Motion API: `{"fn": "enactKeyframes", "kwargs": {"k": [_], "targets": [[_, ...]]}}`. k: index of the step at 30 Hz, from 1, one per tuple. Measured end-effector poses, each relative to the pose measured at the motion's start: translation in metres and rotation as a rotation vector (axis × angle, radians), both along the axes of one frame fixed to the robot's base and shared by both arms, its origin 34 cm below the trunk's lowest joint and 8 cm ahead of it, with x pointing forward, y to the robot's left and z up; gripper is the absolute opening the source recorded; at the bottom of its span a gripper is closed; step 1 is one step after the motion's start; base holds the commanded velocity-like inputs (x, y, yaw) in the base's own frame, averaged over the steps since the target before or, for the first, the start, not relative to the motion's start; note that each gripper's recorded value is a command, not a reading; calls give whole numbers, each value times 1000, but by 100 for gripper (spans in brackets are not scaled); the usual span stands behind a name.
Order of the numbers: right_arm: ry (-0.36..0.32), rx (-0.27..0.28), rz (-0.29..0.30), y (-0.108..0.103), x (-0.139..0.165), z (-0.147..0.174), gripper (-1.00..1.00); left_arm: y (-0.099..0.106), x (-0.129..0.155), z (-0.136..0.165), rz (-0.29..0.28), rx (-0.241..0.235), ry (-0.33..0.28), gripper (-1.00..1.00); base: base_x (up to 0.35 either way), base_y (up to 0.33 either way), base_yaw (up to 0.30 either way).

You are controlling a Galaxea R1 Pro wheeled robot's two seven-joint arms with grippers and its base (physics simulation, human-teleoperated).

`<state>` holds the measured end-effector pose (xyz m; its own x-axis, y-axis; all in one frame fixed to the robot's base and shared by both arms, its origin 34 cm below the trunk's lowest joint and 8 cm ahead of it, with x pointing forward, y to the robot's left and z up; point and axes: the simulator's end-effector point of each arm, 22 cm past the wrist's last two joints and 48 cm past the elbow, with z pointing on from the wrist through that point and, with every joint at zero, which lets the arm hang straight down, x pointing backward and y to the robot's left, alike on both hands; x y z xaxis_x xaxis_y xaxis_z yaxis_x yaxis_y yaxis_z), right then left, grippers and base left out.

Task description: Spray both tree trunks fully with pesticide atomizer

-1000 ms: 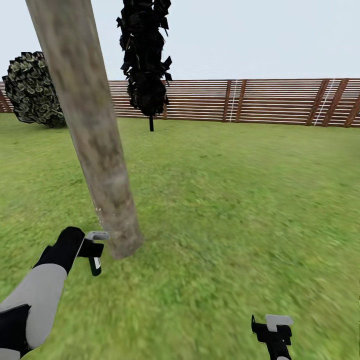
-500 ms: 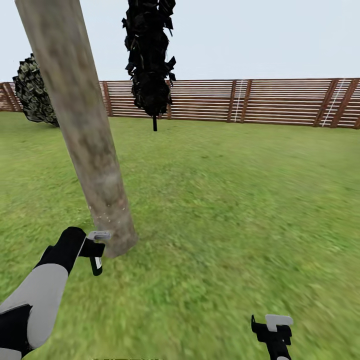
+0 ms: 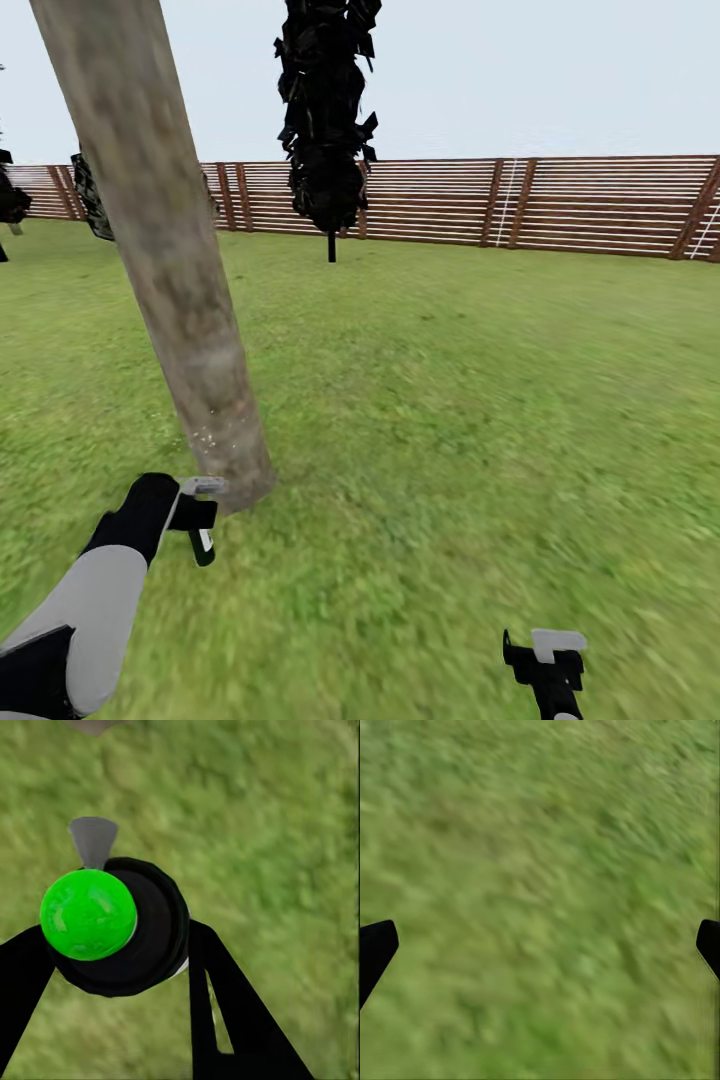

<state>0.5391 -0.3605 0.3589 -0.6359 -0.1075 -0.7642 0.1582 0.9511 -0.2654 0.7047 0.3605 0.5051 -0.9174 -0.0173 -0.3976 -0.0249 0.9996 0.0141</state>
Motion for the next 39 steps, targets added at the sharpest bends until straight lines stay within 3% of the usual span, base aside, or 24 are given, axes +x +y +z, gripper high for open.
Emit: {"fn": "enactKeyframes", "kwargs": {"k": [4,7,10,12,13,17,19,22,24,25,28,30,31,34,39], "targets": [[0,0,0,0,0,0,100,-16,2,-2,-8,9,-2,-100,239,-189,1],[0,0,1,0,0,0,100,-3,1,-1,4,27,-2,-100,240,-186,0],[0,1,1,1,0,0,100,74,-13,6,96,87,0,-100,241,-186,0],[0,1,1,1,0,0,100,91,-19,7,133,79,-3,-100,241,-186,0],[0,1,1,1,0,0,100,91,-22,3,137,74,-1,-100,241,-186,0],[0,1,0,1,0,0,100,42,-22,-18,85,24,-8,-100,210,-158,48],[1,1,1,1,0,0,100,32,-21,-20,76,19,-9,-100,56,-40,221],[1,2,1,1,0,0,100,47,-32,-27,86,42,6,-100,13,-10,265],[1,2,1,1,0,-1,100,72,-50,-35,104,75,32,-100,2,-1,276],[1,2,1,1,0,0,100,73,-53,-37,111,68,35,-100,1,-1,277],[1,2,1,1,0,0,100,63,-54,-41,108,53,39,-100,0,0,190],[1,1,0,1,0,0,100,33,-52,-49,95,34,45,-100,0,0,34],[1,1,1,1,0,0,100,30,-52,-50,96,58,48,-100,0,0,19],[0,-1,1,0,0,0,100,39,-51,-47,118,110,42,-100,18,0,4],[0,-1,1,0,0,0,100,41,-51,-46,123,114,43,-100,253,0,0]]}}
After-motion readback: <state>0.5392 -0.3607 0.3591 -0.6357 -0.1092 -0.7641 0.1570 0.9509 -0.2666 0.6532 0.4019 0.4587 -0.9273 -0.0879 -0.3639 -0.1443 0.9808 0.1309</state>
